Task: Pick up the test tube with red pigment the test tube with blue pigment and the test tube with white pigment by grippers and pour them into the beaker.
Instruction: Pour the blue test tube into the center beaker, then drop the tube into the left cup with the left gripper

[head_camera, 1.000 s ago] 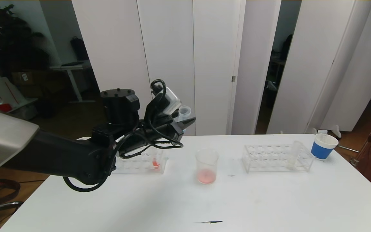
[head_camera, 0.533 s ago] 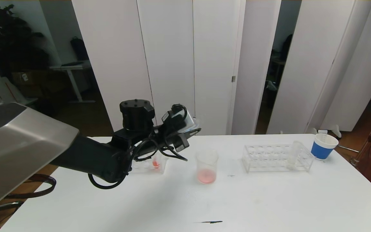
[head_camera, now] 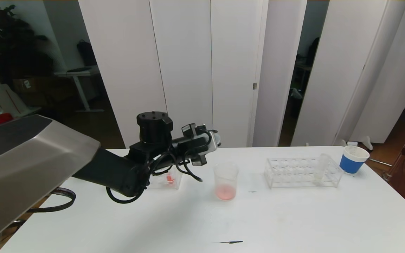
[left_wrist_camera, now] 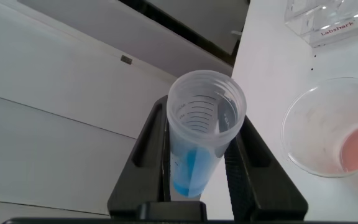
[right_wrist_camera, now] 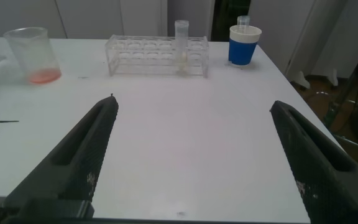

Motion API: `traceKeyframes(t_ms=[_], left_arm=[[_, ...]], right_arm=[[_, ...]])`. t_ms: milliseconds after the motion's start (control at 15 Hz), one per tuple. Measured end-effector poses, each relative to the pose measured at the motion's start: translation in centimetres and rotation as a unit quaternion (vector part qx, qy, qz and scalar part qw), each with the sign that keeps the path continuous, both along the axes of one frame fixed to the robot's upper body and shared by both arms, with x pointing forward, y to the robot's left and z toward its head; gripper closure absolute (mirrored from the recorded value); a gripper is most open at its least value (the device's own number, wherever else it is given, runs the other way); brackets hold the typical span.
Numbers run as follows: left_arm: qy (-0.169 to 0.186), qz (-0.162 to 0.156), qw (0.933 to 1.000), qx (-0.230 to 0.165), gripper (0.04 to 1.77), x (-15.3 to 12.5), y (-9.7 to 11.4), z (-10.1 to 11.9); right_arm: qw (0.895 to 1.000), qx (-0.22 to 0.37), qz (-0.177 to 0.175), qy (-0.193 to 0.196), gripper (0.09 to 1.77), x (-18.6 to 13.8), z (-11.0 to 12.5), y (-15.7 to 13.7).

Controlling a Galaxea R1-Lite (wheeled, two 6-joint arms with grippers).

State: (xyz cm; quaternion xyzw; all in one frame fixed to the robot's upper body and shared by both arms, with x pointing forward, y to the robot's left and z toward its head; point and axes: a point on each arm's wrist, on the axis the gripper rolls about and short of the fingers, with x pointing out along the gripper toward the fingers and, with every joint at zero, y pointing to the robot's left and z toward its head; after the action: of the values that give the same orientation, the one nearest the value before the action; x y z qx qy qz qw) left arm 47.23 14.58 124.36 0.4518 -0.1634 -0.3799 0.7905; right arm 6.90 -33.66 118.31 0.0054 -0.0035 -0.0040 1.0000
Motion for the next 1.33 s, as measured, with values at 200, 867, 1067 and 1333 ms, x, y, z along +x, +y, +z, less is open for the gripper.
traceKeyframes(t_ms=[200, 867, 1067, 1333], left_arm=[[-0.058, -0.003, 0.9982, -0.015, 1.23, 0.8, -0.9, -0.1], [-0.145, 0.025, 0.989, 0.015, 1.23, 1.8, -1.6, -2.3], [-0.172, 0.026, 0.9841, 0.038, 1.23, 2.0, -1.5, -2.9], [-0.183, 0.027, 0.9813, 0.051, 1.23, 2.3, -1.5, -3.4]], right_arm=[[1.0, 0.0, 0.0, 0.0, 0.11, 0.0, 0.0, 0.0], [1.0, 0.0, 0.0, 0.0, 0.11, 0.0, 0.0, 0.0], [1.0, 0.0, 0.0, 0.0, 0.11, 0.0, 0.0, 0.0], [1.0, 0.0, 0.0, 0.0, 0.11, 0.0, 0.0, 0.0]])
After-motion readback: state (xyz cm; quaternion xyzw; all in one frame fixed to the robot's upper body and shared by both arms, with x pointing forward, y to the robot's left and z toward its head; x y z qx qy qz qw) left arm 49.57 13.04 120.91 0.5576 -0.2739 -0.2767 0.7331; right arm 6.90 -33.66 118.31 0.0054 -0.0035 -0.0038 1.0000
